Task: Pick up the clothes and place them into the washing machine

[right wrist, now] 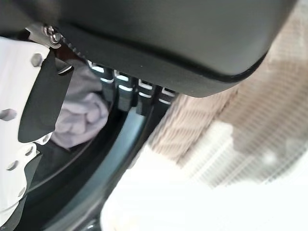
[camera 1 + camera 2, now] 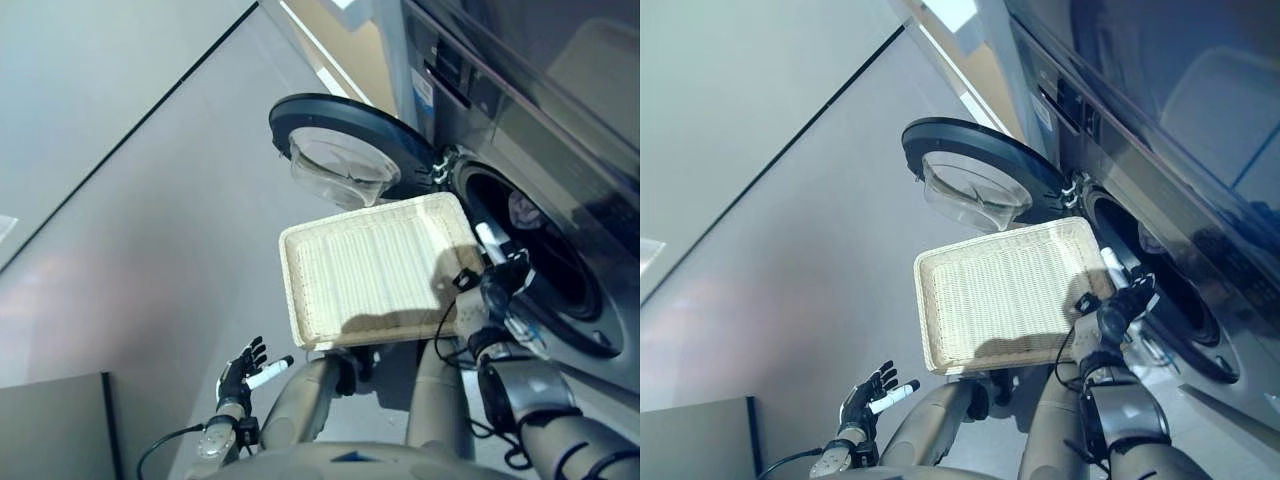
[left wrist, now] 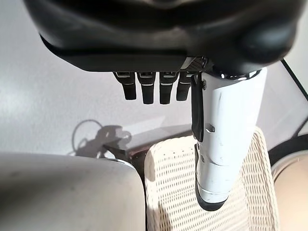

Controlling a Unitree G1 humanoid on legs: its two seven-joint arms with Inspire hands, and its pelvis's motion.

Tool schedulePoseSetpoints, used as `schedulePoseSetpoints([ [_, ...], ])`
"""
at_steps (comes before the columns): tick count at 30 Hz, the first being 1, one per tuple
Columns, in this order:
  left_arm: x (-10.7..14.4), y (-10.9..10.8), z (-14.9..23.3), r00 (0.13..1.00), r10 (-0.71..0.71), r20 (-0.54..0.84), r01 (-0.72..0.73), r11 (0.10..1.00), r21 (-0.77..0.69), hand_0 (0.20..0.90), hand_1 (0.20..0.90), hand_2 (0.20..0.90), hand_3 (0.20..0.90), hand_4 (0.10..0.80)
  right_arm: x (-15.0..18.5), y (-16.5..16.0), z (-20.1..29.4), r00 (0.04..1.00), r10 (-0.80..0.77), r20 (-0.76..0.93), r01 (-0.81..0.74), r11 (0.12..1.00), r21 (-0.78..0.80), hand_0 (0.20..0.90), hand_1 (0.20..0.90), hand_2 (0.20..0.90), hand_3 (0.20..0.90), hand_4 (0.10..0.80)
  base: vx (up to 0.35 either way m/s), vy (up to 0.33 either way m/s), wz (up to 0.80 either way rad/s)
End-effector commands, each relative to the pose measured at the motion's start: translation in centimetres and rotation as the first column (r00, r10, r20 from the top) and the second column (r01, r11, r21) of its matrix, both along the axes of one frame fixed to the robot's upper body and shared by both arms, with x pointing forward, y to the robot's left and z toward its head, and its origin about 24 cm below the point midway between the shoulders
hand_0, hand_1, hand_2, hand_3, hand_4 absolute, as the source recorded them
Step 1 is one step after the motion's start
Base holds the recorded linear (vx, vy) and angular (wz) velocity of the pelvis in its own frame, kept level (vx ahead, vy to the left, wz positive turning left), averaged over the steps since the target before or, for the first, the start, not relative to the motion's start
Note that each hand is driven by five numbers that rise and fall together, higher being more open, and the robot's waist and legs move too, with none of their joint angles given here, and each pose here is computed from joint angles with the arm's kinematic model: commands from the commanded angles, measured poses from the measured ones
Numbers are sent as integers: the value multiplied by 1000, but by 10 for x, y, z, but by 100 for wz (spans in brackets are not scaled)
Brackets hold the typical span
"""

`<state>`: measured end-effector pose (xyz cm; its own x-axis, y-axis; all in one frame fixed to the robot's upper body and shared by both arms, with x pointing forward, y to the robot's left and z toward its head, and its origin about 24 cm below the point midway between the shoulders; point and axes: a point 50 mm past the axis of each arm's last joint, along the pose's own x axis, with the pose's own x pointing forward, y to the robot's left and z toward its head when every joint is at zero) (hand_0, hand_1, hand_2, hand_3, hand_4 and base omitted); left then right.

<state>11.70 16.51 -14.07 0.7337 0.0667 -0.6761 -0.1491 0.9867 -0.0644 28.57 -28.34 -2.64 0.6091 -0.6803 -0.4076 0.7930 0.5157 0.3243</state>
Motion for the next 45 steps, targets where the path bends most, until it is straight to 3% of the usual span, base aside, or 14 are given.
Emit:
schedulePoseSetpoints([
  [1,7,43,6,994,100,38,-104,988,116,900,900,900,900,800,4,32,-9,998,48,43,-51,996,73,900,900,900,900,800,-9,-31,5],
  [6,8,46,6,994,100,31,-104,984,143,900,900,900,900,800,6,22,-3,999,23,49,-25,998,54,900,900,900,900,800,-4,-6,3],
  [11,5,49,4,996,94,10,-94,982,164,900,900,900,900,800,-7,16,-19,989,93,-113,-95,995,-19,900,900,900,900,800,54,-17,4],
  [14,0,57,3,993,114,-13,-110,977,184,900,900,900,900,800,-44,33,-58,900,280,-333,-309,951,-36,900,900,900,900,800,162,-95,12],
  [15,0,57,3,993,115,-14,-110,977,184,900,900,900,900,800,-44,33,-58,900,280,-334,-309,951,-35,900,900,900,900,800,131,-93,16],
  [19,-12,56,-7,988,112,-104,-91,978,190,900,900,900,900,800,-87,38,-87,721,400,-566,-538,837,-95,900,900,900,900,800,139,-115,16],
  [21,-14,56,-8,986,114,-118,-91,978,188,900,900,900,900,800,-95,38,-91,703,407,-584,-552,829,-86,900,900,900,900,800,84,-66,17],
  [22,-21,55,-12,982,87,-167,-53,979,197,900,900,900,900,800,-117,33,-99,635,420,-649,-604,793,-77,900,900,900,900,800,104,-74,1],
  [25,-28,54,-15,975,87,-205,-48,981,186,900,900,900,900,800,-134,35,-107,566,447,-693,-651,758,-42,900,900,900,900,800,94,-50,0],
  [26,-36,55,-18,966,77,-247,-30,981,189,900,900,900,900,800,-154,37,-115,458,476,-751,-727,687,-8,900,900,900,900,800,111,-49,-5],
  [30,-44,55,-20,957,51,-286,2,983,184,900,900,900,900,800,-185,38,-125,332,494,-803,-769,635,72,900,900,900,900,800,51,-14,-3],
  [38,-52,53,-25,932,-33,-362,98,982,163,900,900,900,900,800,-245,50,-142,-16,511,-859,-829,473,297,900,900,900,900,800,-2,8,-3],
  [41,-56,49,-27,916,-82,-392,152,977,150,900,900,900,900,800,-257,55,-144,-57,536,-842,-818,459,347,900,900,900,900,800,32,11,4],
  [45,-58,42,-28,902,-127,-412,195,972,128,900,900,900,900,800,-273,53,-145,-41,543,-839,-754,534,382,900,900,900,900,800,40,2,10],
])
